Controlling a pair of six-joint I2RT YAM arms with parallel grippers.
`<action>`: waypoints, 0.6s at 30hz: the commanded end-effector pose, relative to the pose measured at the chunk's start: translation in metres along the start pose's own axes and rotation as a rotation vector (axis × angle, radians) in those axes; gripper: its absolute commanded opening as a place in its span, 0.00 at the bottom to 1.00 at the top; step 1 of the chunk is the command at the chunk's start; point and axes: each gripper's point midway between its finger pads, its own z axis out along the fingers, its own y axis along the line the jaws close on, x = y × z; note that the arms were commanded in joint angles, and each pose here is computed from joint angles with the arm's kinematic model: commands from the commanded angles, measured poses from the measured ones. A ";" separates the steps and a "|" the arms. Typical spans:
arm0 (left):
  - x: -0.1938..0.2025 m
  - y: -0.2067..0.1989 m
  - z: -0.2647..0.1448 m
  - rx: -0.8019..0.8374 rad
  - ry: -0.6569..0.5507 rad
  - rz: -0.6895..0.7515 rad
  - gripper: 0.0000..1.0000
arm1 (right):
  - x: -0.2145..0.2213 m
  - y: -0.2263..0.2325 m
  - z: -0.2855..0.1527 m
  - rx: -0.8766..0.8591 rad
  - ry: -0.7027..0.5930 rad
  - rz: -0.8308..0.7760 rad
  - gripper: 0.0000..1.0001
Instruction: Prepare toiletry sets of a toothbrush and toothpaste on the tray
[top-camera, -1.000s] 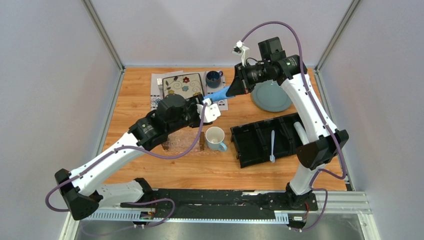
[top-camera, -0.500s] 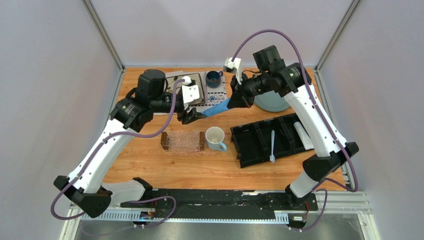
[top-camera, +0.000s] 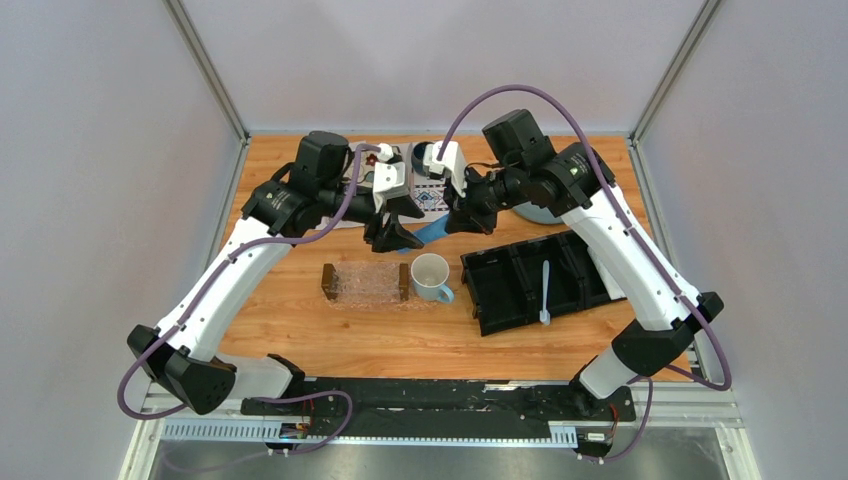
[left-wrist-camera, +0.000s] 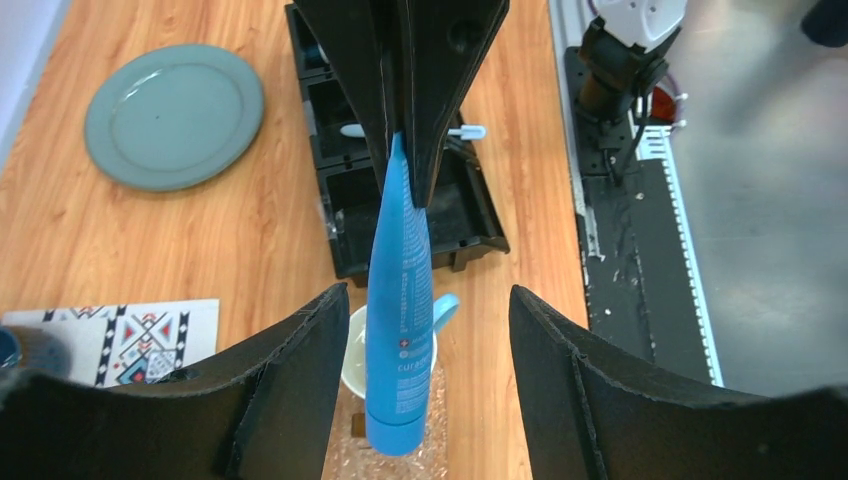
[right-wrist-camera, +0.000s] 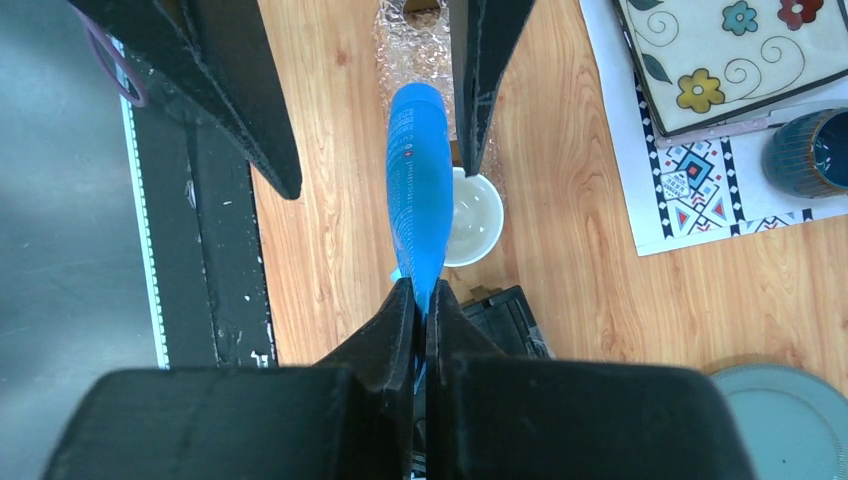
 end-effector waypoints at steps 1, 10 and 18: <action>-0.022 -0.008 0.001 0.073 -0.083 0.005 0.68 | -0.010 -0.004 0.000 0.049 -0.013 -0.075 0.01; -0.009 0.002 0.013 0.063 -0.088 -0.026 0.68 | -0.019 -0.001 0.007 0.039 -0.017 -0.092 0.01; 0.006 0.008 0.009 0.028 -0.062 -0.005 0.68 | -0.021 -0.001 0.001 0.060 -0.019 -0.102 0.00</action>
